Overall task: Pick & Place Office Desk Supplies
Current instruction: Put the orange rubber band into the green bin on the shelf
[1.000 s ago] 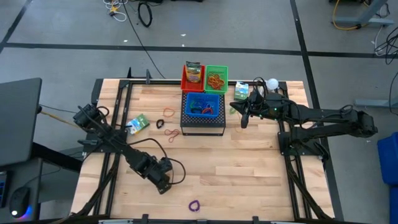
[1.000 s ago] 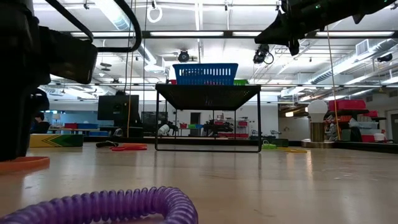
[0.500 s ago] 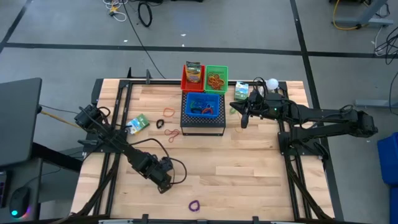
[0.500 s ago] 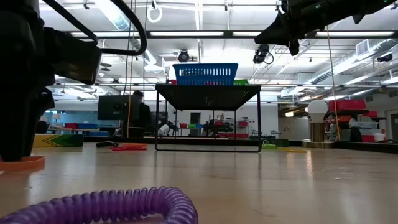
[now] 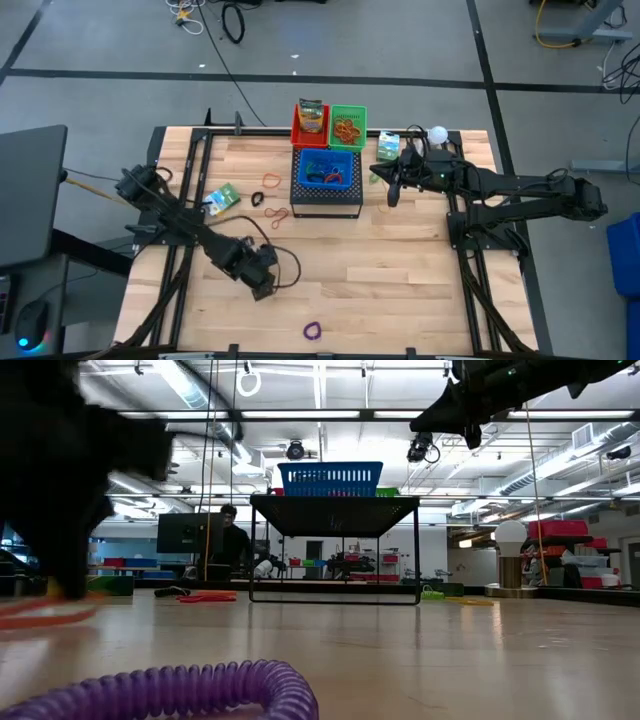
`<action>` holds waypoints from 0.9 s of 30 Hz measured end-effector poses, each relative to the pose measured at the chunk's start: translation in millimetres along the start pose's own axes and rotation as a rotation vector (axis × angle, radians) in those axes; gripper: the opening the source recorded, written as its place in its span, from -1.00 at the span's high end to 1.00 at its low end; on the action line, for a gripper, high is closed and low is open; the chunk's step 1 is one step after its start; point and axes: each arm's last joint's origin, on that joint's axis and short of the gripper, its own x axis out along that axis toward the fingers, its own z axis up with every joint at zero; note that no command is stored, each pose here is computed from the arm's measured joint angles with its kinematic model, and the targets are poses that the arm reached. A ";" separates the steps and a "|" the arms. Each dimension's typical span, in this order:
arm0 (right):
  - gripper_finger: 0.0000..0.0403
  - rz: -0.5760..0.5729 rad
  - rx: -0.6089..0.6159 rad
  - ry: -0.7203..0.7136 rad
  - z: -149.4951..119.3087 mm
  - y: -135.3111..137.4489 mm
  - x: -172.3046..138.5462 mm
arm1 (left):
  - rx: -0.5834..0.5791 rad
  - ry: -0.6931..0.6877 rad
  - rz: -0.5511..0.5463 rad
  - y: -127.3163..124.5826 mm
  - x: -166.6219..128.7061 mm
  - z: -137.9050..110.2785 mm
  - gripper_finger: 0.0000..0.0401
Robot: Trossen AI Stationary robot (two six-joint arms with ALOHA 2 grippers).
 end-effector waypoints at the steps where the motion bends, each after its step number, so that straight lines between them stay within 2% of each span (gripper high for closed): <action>1: 0.94 -0.001 -0.001 0.009 -0.8 -0.1 0.0 | 0.004 -0.038 -0.006 1.2 -7.3 3.1 0.98; 6: 0.95 -0.010 0.003 0.059 -5.7 -1.0 -0.2 | 0.012 -0.277 -0.005 15.2 -48.7 20.8 0.98; 10: 0.98 0.014 0.064 0.075 -7.1 1.1 -0.5 | -0.004 -0.461 0.028 36.4 -77.2 42.4 0.99; 14: 0.97 0.063 0.097 0.079 -6.5 10.7 -2.4 | -0.011 -0.635 0.033 58.7 -99.5 72.1 0.99; 19: 0.97 0.124 0.189 0.066 1.2 23.8 -6.8 | -0.016 -0.860 -0.019 82.8 -115.8 117.0 0.99; 22: 0.89 0.141 0.272 0.057 8.3 27.9 -7.6 | -0.030 -1.014 -0.123 96.1 -124.8 142.5 0.99; 27: 0.58 0.238 0.374 0.032 23.1 36.7 2.1 | -0.058 -1.217 -0.219 116.9 -133.3 170.0 0.99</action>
